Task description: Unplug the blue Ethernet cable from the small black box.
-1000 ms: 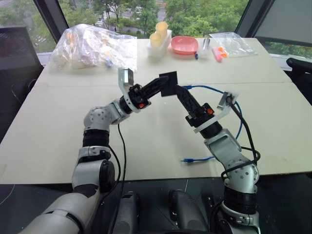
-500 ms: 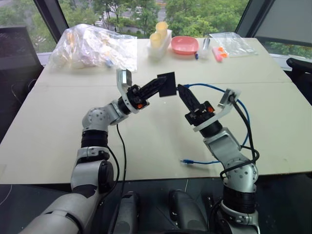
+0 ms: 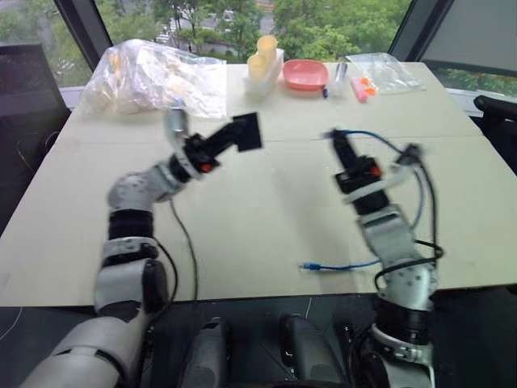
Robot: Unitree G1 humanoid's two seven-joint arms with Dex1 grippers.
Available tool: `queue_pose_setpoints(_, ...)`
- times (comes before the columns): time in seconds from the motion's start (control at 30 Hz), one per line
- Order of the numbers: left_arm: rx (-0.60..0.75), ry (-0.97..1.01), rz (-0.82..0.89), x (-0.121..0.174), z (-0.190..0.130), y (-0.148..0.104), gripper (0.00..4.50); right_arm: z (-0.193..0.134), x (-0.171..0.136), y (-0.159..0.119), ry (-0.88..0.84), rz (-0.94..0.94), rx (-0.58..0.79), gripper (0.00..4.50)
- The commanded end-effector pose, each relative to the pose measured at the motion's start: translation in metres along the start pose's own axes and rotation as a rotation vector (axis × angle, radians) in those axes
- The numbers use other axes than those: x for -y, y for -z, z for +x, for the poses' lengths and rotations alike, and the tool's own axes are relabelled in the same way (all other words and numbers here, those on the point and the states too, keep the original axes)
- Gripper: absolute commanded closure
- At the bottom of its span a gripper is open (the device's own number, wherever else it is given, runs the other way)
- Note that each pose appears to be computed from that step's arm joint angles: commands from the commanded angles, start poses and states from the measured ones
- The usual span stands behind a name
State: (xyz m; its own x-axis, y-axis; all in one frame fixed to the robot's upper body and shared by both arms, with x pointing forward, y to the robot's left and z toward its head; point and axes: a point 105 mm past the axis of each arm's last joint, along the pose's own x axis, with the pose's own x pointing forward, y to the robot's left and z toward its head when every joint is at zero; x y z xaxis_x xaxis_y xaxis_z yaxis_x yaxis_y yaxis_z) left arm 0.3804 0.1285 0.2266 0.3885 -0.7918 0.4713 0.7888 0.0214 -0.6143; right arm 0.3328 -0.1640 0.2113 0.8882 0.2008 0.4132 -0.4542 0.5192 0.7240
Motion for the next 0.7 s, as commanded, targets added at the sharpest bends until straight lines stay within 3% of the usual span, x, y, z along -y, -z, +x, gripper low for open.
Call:
queue_pose_setpoints(0.03, -0.006, 0.068, 0.013, 0.010, 0.012, 0.000, 4.00, 0.006, -0.016, 0.001, -0.062, 0.015, 0.001, 4.47)
queue_pose_setpoints(0.13, -0.002, 0.003, 0.083, 0.001, 0.017, 0.003, 4.00, 0.008, -0.006, -0.001, -0.013, 0.009, 0.012, 4.47)
queue_pose_setpoints(0.23, -0.043, -0.202, 0.362, -0.028, 0.034, 0.016, 4.00, 0.013, 0.035, 0.004, 0.210, -0.101, -0.047, 4.47)
queue_pose_setpoints(0.33, -0.142, -0.281, 0.664, -0.044, 0.055, 0.043, 4.00, 0.015, 0.083, 0.012, 0.446, -0.275, -0.198, 4.47)
queue_pose_setpoints(0.47, -0.153, -0.291, 0.826, -0.047, 0.074, 0.061, 4.00, 0.017, 0.103, 0.005, 0.517, -0.452, -0.286, 4.47)
queue_pose_setpoints(0.57, -0.160, -0.273, 0.880, -0.047, 0.087, 0.078, 4.00, 0.017, 0.109, -0.001, 0.512, -0.620, -0.377, 3.38)
queue_pose_setpoints(0.7, -0.171, -0.273, 0.904, -0.051, 0.094, 0.093, 4.00, 0.004, 0.115, 0.004, 0.496, -0.739, -0.558, 1.47)
